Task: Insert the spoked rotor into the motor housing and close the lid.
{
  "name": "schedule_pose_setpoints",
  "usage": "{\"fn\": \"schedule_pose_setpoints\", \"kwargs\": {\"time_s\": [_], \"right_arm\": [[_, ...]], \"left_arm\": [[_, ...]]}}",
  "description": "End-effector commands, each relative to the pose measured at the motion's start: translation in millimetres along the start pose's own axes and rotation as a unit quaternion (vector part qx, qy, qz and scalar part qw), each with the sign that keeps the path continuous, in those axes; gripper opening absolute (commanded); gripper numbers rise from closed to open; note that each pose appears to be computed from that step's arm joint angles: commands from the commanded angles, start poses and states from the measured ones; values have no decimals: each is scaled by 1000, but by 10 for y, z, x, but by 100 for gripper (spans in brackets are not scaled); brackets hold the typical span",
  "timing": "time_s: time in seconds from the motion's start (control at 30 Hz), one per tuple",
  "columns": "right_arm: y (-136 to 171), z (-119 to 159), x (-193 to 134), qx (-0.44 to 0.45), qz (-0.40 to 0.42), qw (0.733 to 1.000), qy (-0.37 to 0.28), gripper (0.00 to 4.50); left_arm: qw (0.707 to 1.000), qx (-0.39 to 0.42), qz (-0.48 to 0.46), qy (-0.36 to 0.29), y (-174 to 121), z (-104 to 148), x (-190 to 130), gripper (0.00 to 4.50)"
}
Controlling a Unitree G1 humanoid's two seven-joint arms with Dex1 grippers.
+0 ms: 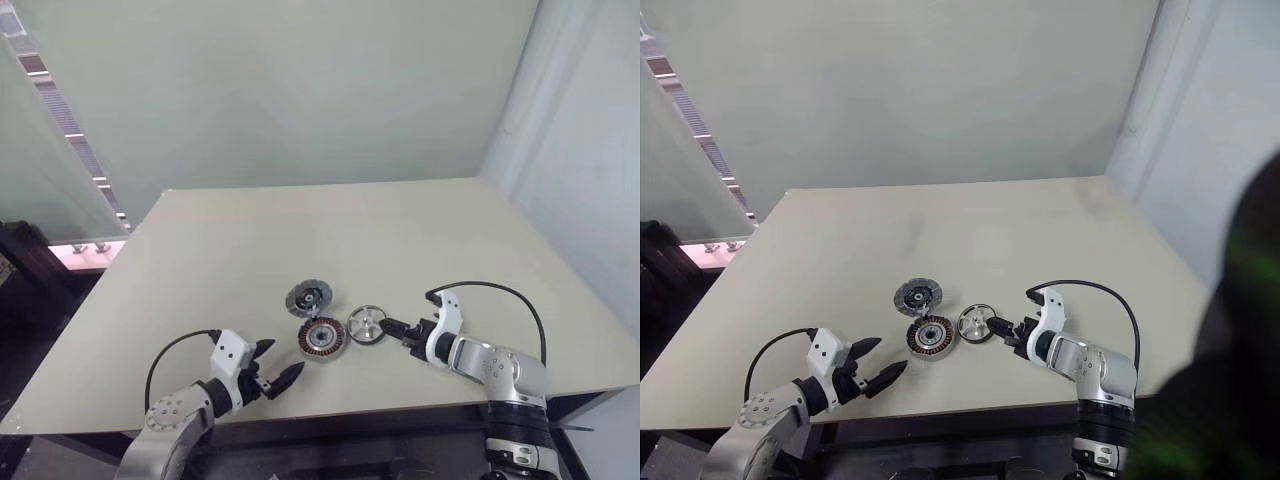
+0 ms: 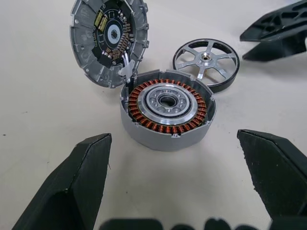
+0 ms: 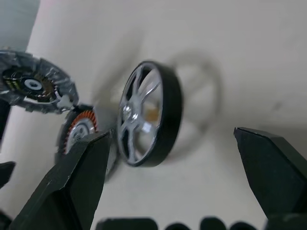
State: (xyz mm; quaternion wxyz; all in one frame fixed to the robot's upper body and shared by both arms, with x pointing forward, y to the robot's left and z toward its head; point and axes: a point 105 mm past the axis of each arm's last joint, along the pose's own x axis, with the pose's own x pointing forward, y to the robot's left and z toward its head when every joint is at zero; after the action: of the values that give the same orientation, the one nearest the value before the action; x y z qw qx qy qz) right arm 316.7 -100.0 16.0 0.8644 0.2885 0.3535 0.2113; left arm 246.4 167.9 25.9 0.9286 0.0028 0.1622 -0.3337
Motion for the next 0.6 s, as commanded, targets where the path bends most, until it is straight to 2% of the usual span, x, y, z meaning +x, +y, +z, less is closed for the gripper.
{"fn": "schedule_pose_setpoints", "kwargs": {"time_s": [0.03,0.27,0.3,0.43,0.6], "right_arm": [[144,90,65,4,28,1000,-11,446],[180,60,189,18,34,999,-8,446],[180,63,196,21,34,999,-11,430],[180,78,195,33,38,999,-18,319],[156,84,161,46,39,998,-22,132]], "left_arm": [[1000,11,-8,-17,-8,106,17,450],[1000,11,-8,-16,-15,97,14,450],[1000,11,-7,-16,-13,95,10,450],[1000,11,-6,-15,-16,92,4,450],[1000,5,-18,-10,-62,64,4,450]]}}
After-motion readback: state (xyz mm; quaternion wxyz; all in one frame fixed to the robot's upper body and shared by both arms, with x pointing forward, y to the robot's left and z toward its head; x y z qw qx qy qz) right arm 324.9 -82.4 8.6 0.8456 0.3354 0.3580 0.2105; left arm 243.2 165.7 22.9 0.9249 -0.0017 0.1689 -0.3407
